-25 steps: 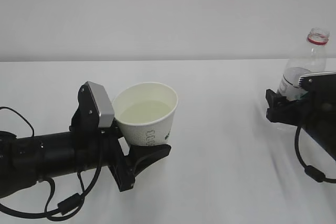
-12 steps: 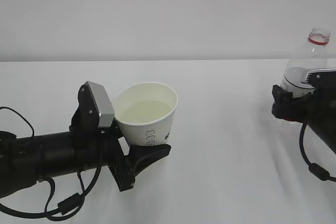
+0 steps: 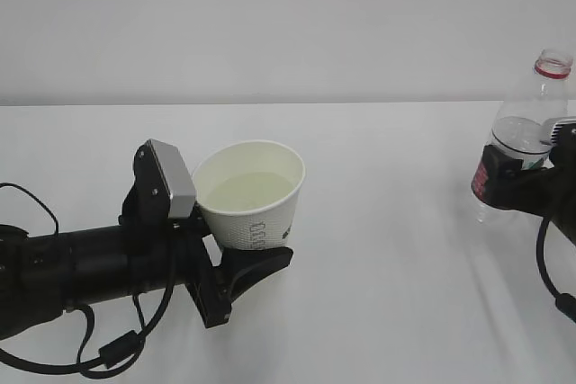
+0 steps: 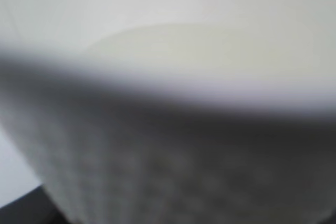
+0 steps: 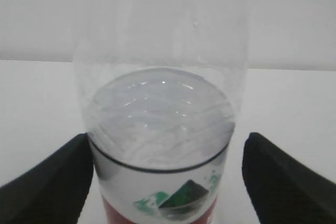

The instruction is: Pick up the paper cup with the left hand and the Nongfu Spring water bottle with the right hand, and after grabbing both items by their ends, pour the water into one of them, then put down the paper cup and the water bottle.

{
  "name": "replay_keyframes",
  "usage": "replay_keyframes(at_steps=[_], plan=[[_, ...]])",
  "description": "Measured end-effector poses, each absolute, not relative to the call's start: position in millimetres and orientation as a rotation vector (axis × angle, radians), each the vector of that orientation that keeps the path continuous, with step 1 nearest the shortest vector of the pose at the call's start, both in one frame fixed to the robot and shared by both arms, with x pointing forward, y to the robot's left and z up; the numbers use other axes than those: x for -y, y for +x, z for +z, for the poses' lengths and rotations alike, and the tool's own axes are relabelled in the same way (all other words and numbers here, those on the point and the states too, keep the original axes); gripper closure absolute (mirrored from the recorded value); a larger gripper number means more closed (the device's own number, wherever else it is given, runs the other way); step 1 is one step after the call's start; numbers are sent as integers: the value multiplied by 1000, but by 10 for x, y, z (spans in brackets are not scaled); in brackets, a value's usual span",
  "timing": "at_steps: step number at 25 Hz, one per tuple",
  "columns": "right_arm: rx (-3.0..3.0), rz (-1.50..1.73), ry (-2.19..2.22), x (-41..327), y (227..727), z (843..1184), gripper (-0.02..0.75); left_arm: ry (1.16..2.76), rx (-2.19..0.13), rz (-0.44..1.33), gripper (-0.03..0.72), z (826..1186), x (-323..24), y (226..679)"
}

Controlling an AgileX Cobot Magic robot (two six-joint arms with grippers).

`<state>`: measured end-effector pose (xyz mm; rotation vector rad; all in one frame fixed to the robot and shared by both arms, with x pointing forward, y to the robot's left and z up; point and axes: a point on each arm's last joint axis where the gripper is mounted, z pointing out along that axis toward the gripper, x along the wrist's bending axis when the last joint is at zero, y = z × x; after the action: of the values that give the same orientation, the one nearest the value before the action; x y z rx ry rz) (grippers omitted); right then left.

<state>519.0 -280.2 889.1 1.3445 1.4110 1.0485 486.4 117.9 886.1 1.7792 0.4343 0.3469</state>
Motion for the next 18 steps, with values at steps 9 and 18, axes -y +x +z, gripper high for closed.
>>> replay_keyframes(at_steps=[9, 18], plan=[[-1414, 1041, 1353, 2829, 4952, 8973, 65, 1779, -436, 348, 179, 8862, -1180, 4865], [-1376, 1095, 1335, 2838, 4730, 9159, 65, 1778, -436, 348, 179, 8862, -1180, 4865]])
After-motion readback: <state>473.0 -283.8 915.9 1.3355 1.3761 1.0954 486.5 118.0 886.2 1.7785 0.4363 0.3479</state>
